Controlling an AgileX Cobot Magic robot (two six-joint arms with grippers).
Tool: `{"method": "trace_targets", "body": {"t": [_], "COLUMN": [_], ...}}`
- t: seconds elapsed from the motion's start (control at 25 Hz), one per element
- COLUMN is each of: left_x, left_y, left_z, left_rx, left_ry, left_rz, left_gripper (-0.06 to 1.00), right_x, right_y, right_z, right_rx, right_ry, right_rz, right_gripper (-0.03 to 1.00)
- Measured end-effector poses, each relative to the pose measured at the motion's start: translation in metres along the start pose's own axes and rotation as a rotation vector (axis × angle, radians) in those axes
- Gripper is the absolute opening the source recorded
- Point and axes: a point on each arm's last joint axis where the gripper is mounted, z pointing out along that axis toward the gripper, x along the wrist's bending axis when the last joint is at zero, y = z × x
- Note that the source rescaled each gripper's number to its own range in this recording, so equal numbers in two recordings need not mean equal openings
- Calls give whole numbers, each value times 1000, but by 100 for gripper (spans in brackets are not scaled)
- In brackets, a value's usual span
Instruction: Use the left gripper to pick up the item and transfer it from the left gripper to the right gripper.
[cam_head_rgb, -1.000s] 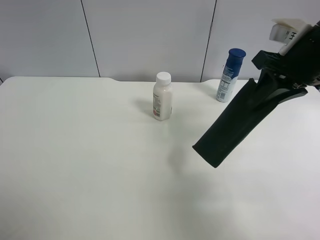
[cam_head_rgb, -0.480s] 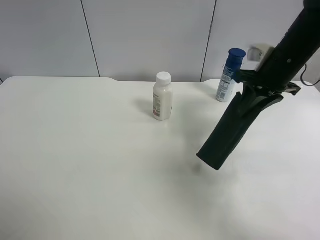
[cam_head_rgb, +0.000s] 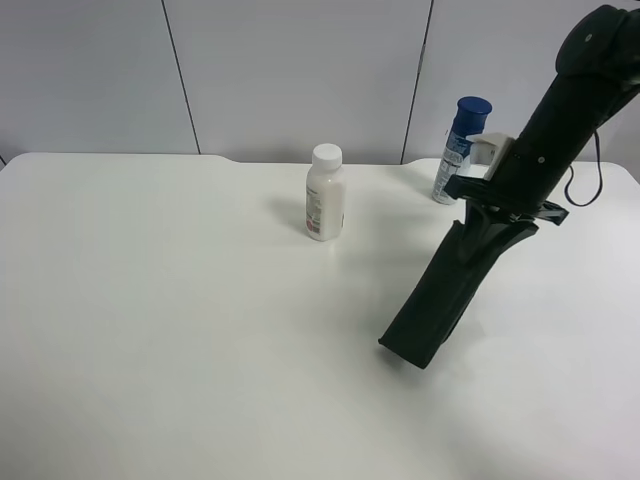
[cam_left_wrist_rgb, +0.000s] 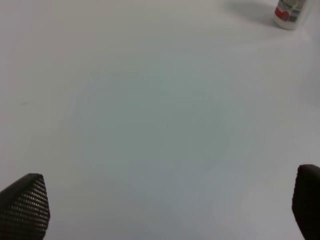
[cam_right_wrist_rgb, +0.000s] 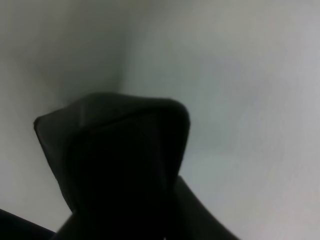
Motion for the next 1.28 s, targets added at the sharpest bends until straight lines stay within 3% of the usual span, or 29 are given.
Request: {"method": "trace_targets", "body": {"t": [0.44,0.52,0.68,0.76,0.92,1.28], "left_x": [0,0,0,0,0,0], "left_y": [0,0,0,0,0,0], "left_z": [0,0,0,0,0,0], "left_rx": [0,0,0,0,0,0], "left_ry": [0,0,0,0,0,0], "left_rz": [0,0,0,0,0,0], "left_gripper": [100,100,100,100,100,100], "right_x": [-4,-6,-11,-12,-14,-3], "right_y": [4,6,11,11,11,3], "right_z": [0,0,-1,-1,-1,-22], "right_rx": [-38,-62,-116,-123,-121,-162], "right_ry": [-43,-63,-114,-133,-148,-155], "right_rz": [-15,-14,28,37,39,18], "right_gripper": [3,19,82,94,99,100]}}
